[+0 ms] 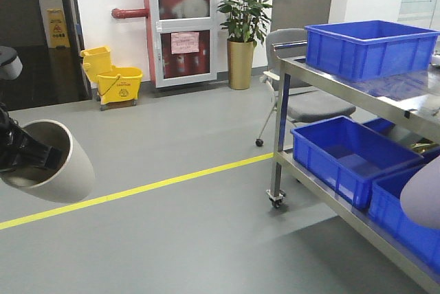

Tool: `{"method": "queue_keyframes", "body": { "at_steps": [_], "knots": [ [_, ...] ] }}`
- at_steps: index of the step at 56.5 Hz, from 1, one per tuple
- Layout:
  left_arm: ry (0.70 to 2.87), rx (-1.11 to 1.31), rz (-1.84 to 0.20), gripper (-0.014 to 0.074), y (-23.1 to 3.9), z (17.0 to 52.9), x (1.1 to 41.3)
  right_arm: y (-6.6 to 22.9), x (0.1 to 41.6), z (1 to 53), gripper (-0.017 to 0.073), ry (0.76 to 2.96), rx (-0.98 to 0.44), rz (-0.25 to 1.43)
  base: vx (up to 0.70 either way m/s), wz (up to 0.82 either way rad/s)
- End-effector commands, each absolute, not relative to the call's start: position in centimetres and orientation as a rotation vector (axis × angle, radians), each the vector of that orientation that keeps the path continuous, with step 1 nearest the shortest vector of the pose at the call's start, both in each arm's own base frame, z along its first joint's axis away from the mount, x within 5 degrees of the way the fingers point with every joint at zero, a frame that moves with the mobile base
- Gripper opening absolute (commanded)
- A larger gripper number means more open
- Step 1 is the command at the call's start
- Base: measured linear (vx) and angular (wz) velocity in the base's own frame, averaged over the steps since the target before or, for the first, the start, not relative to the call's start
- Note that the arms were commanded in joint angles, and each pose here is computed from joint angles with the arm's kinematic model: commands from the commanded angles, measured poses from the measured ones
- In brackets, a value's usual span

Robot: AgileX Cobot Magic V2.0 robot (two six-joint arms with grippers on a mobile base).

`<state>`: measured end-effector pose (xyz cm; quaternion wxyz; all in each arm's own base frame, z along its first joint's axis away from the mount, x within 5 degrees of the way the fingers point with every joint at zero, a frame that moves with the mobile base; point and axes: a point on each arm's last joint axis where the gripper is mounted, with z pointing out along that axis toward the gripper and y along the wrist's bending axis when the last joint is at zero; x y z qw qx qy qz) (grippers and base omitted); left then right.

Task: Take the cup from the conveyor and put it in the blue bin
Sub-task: 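Hold both cups raised while the base drives to the blue bins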

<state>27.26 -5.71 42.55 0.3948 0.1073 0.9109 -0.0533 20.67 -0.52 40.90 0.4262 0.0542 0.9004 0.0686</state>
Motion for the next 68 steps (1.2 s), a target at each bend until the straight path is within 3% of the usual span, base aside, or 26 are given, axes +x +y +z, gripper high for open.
{"method": "queue_keyframes", "body": {
  "at_steps": [1,25,68],
  "knots": [
    [2.185,0.255,-0.159,0.0001,-5.74,44.79,26.51,-0.61,20.55,42.73,-0.0009,2.129,0.134,0.164,0.51,-0.01],
    [2.185,0.255,-0.159,0.0001,-5.74,44.79,26.51,-0.61,20.55,42.74,-0.0009,2.129,0.134,0.164,0.51,-0.23],
    [2.184,0.255,-0.159,0.0001,-5.74,44.79,26.52,-0.59,20.54,42.72,-0.0009,2.131,0.134,0.166,0.36,-0.67]
  ]
}}
